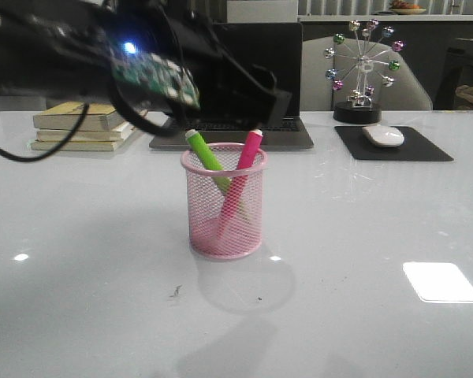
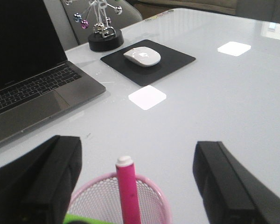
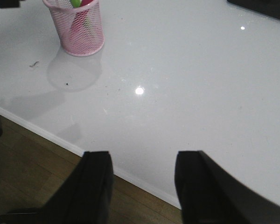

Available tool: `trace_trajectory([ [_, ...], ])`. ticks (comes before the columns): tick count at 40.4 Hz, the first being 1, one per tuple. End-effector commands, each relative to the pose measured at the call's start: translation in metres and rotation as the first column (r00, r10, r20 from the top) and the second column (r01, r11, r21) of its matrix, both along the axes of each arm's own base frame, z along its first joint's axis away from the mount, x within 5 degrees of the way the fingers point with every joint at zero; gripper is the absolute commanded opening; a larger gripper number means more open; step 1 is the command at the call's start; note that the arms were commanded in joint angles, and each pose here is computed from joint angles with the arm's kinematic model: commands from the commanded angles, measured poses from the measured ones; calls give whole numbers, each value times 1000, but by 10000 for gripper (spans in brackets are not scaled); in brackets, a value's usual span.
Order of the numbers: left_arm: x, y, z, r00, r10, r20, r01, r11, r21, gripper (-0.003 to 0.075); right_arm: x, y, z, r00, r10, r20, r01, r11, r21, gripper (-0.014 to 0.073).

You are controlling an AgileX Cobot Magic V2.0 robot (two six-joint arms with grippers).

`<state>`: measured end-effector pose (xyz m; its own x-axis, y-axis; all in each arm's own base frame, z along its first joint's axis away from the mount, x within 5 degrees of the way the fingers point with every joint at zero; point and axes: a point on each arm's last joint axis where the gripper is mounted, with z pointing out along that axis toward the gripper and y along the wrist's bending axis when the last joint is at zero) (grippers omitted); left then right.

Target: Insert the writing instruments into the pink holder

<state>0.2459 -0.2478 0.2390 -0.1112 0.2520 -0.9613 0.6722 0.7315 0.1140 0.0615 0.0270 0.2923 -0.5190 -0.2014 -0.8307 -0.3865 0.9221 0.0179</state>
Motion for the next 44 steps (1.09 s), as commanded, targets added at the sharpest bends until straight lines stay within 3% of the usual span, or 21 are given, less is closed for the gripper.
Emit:
trace_trajectory([
  [1, -18, 12, 47, 999, -39, 14, 39, 999, -27, 549, 3, 0, 13, 996, -9, 86, 7, 1000, 23, 434],
  [10, -68, 50, 79, 969, -131, -207, 157, 981, 113, 549, 3, 0, 13, 996, -9, 86, 7, 1000, 23, 434],
  [19, -111, 90, 101, 942, -172, -289, 240, 945, 221, 549, 3, 0, 13, 996, -9, 86, 7, 1000, 23, 434],
  [25, -129, 111, 99, 927, -159, -339, 251, 935, 250, 549, 3, 0, 13, 996, -9, 86, 7, 1000, 23, 434],
  [44, -127, 159, 70, 912, 103, -397, -6, 971, 239, 549, 3, 0, 13, 996, -10, 86, 8, 1000, 21, 434],
])
